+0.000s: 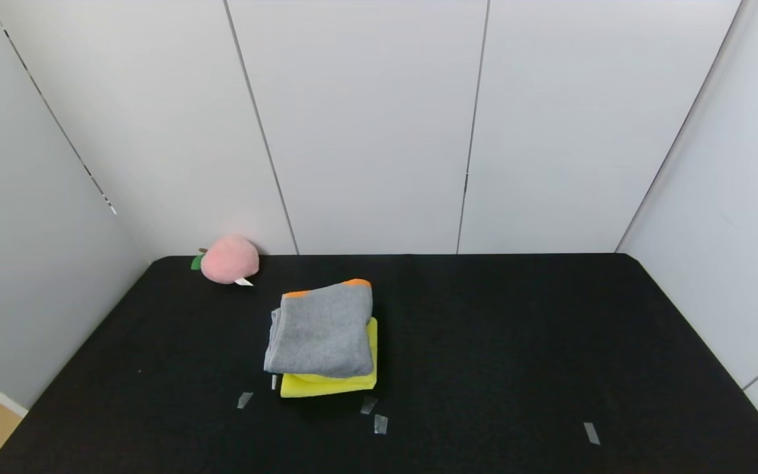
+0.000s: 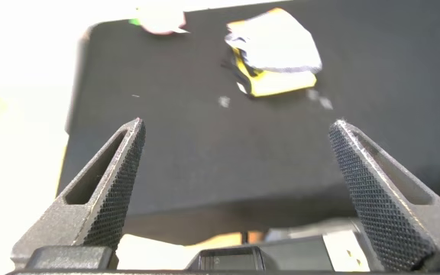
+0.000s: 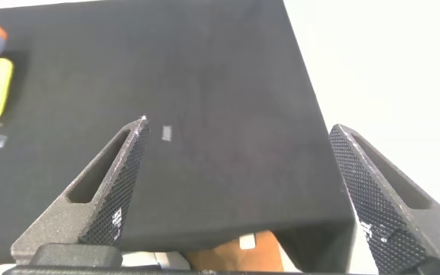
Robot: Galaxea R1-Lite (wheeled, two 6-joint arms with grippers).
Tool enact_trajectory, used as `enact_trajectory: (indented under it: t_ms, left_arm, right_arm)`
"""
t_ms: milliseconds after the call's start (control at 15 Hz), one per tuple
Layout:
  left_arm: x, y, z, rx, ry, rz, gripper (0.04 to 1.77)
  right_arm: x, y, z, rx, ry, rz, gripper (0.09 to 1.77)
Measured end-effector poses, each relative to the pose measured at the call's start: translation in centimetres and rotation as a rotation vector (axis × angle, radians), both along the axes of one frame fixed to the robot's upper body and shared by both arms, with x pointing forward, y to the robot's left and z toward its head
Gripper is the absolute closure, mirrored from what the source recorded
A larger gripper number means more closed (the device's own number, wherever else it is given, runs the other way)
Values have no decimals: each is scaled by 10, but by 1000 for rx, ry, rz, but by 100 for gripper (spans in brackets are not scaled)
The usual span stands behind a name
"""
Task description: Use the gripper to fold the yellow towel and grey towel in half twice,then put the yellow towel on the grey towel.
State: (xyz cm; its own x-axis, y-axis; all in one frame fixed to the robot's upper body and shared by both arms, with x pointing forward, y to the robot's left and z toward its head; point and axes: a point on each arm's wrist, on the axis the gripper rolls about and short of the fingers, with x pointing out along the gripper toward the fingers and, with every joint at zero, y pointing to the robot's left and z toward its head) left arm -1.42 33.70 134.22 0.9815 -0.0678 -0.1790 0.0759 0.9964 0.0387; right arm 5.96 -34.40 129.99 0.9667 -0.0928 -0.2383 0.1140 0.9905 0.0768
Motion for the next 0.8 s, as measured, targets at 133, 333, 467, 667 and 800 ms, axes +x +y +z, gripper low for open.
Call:
enact_trajectory:
  t_ms: [133, 333, 467, 667, 800]
  left_arm:
    - [-8, -3, -4, 2, -28, 6, 9]
    - [-16, -4, -20, 3, -63, 8, 9]
    - [-19, -4, -32, 3, -91, 6, 9]
    - [-11, -4, -50, -1, -163, 23, 9]
    - [-3, -4, -60, -11, -185, 38, 9]
  right_arm:
    - [-12, 2, -6, 12, -37, -7, 15]
    - [-29, 5, -15, -15, -122, 39, 15]
    - [-36, 7, -24, -28, -163, 53, 15]
    - [-38, 8, -44, -31, -206, 83, 15]
    - [-32, 7, -50, -43, -269, 81, 15]
